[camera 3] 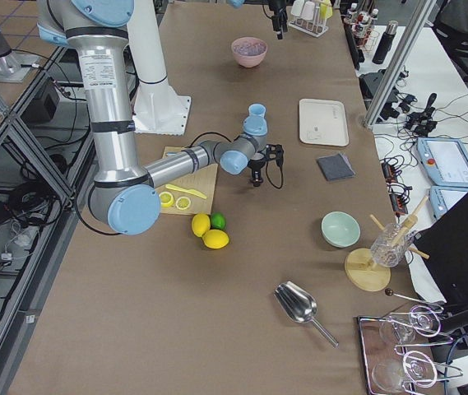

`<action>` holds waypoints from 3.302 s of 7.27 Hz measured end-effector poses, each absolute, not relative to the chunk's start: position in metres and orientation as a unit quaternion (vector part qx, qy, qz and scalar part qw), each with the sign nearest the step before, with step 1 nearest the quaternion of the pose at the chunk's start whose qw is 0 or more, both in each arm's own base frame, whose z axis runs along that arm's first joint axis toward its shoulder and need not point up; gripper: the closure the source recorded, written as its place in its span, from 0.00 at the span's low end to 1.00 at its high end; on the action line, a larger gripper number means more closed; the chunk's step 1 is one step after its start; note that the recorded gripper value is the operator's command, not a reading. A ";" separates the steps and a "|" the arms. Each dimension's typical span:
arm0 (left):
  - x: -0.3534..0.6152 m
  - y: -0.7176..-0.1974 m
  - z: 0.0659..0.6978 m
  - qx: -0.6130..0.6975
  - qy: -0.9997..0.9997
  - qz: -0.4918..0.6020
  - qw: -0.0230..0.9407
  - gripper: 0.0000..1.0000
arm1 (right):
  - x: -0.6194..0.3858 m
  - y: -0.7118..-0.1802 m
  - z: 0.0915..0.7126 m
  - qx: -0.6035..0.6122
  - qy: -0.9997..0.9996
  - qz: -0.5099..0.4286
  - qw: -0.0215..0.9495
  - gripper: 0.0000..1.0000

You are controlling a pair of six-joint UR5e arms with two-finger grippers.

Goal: Put ice and cherries in cup
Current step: 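Lower the right gripper onto the dark cherries and grasp their stems, then lift the cherries and carry them over the light-blue cup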

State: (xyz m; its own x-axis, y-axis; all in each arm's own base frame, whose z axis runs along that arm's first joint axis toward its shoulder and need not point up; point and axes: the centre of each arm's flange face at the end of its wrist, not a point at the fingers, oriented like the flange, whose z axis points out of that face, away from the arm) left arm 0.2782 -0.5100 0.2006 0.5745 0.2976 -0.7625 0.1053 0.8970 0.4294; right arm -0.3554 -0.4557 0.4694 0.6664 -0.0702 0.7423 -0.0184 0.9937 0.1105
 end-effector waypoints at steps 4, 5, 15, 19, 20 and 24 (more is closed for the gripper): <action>0.276 -0.510 0.201 0.219 0.457 0.054 0.860 0.03 | -0.353 -0.455 0.464 0.056 -0.413 -0.015 0.909 1.00; 0.276 -0.510 0.201 0.219 0.456 0.054 0.861 0.03 | -0.352 -0.455 0.460 0.059 -0.416 -0.015 0.907 1.00; 0.276 -0.511 0.204 0.217 0.457 0.055 0.861 0.03 | -0.420 -0.444 0.204 0.119 -0.570 0.046 0.812 1.00; 0.276 -0.509 0.202 0.220 0.460 0.057 0.858 0.03 | -0.479 -0.418 0.168 0.160 -0.569 0.063 0.804 1.00; 0.277 -0.509 0.203 0.218 0.461 0.058 0.859 0.03 | -0.489 -0.423 0.174 0.165 -0.559 0.069 0.810 1.00; 0.281 -0.512 0.205 0.207 0.464 0.062 0.859 0.03 | -0.518 -0.419 0.199 0.157 -0.536 0.069 0.826 1.00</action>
